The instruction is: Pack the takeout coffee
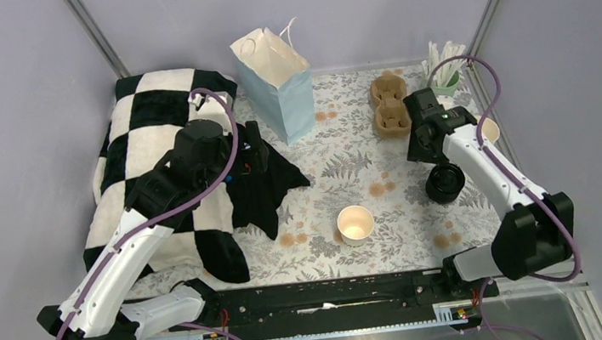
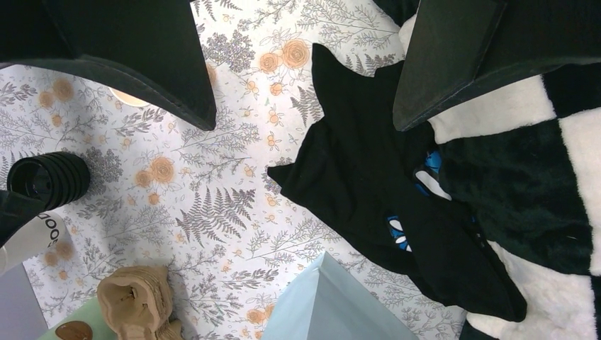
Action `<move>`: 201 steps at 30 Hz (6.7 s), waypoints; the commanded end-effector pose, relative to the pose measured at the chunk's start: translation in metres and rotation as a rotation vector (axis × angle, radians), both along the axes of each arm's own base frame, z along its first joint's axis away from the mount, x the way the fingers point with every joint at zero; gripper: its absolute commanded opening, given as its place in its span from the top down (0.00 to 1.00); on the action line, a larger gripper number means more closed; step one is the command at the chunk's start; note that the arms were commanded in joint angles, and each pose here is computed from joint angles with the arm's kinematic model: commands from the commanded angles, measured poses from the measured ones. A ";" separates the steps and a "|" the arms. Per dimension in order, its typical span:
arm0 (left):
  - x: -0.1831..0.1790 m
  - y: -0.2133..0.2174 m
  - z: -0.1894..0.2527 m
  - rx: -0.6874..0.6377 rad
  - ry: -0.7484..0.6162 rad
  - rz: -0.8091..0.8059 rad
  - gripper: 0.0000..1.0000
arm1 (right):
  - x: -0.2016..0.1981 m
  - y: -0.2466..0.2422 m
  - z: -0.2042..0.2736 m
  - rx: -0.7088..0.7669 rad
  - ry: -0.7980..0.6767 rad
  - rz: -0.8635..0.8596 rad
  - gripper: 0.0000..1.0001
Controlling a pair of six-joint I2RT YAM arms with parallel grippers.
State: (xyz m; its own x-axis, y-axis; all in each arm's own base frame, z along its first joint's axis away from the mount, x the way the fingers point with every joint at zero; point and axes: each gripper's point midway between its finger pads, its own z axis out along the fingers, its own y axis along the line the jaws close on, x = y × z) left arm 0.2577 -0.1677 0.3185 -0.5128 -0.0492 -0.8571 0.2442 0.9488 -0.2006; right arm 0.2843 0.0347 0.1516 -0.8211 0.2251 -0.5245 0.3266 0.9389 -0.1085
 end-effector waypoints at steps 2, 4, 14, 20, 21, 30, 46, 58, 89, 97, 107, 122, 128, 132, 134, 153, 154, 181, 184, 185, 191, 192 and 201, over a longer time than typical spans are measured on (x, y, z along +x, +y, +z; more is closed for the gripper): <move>0.002 -0.008 0.021 -0.044 -0.052 -0.033 0.01 | -0.002 -0.028 -0.019 0.044 0.070 -0.077 0.41; 0.001 -0.009 0.019 -0.042 -0.046 -0.036 0.01 | -0.003 -0.032 -0.025 0.060 0.078 -0.096 0.38; 0.003 -0.016 0.017 -0.039 -0.037 -0.065 0.01 | 0.016 -0.038 -0.051 0.109 0.111 -0.134 0.45; 0.002 -0.015 0.017 -0.040 -0.036 -0.066 0.01 | 0.019 -0.038 -0.063 0.121 0.130 -0.157 0.53; 0.002 -0.015 0.017 -0.038 -0.036 -0.067 0.01 | 0.019 -0.037 -0.065 0.122 0.133 -0.160 0.55; 0.002 -0.016 0.015 -0.036 -0.033 -0.071 0.01 | 0.014 -0.040 -0.069 0.111 0.142 -0.172 0.60; 0.003 -0.020 0.014 -0.035 -0.025 -0.084 0.01 | 0.004 -0.044 -0.063 0.093 0.138 -0.170 0.61; 0.001 -0.020 0.014 -0.039 -0.025 -0.088 0.01 | 0.002 -0.045 -0.065 0.086 0.140 -0.167 0.69; 0.003 -0.034 0.014 -0.063 0.004 -0.128 0.01 | 0.015 0.055 0.048 0.564 -0.079 0.260 0.87; -0.016 -0.091 0.043 -0.319 0.116 -0.320 0.01 | 0.002 0.205 0.193 1.351 -0.231 0.539 0.87; -0.032 -0.119 0.115 -0.774 0.198 -0.423 0.01 | -0.033 0.246 0.294 1.686 -0.378 0.705 0.86; -0.037 -0.118 0.142 -1.102 0.225 -0.468 0.01 | -0.057 0.243 0.328 1.807 -0.379 0.776 0.85; -0.033 -0.124 0.140 -1.129 0.252 -0.485 0.01 | -0.058 0.247 0.326 1.812 -0.358 0.785 0.86; -0.030 -0.127 0.137 -1.124 0.258 -0.483 0.01 | -0.058 0.250 0.324 1.812 -0.348 0.786 0.86; -0.029 -0.128 0.135 -1.120 0.267 -0.482 0.01 | -0.058 0.250 0.323 1.815 -0.349 0.786 0.85; -0.027 -0.131 0.131 -1.103 0.281 -0.484 0.06 | -0.055 0.256 0.315 1.820 -0.338 0.769 0.86; -0.026 -0.132 0.131 -1.101 0.283 -0.482 0.07 | -0.055 0.257 0.315 1.821 -0.337 0.769 0.86; -0.012 -0.118 0.086 -0.840 0.335 -0.306 0.32 | -0.024 0.226 0.240 1.422 -0.309 0.541 0.15; -0.012 -0.111 0.068 -0.701 0.331 -0.249 0.33 | -0.012 0.151 0.174 1.022 -0.228 0.296 0.11; -0.014 -0.111 0.058 -0.624 0.327 -0.236 0.33 | -0.013 0.127 0.160 0.862 -0.209 0.266 0.10; -0.050 -0.150 0.012 -0.224 0.351 -0.253 0.33 | -0.036 0.041 0.113 0.317 -0.092 0.284 0.08; -0.060 -0.157 0.010 -0.169 0.340 -0.270 0.33 | -0.041 0.038 0.107 0.298 -0.077 0.301 0.08; -0.103 -0.194 -0.067 0.263 0.332 -0.339 0.28 | -0.064 0.028 0.082 0.291 -0.118 0.268 0.00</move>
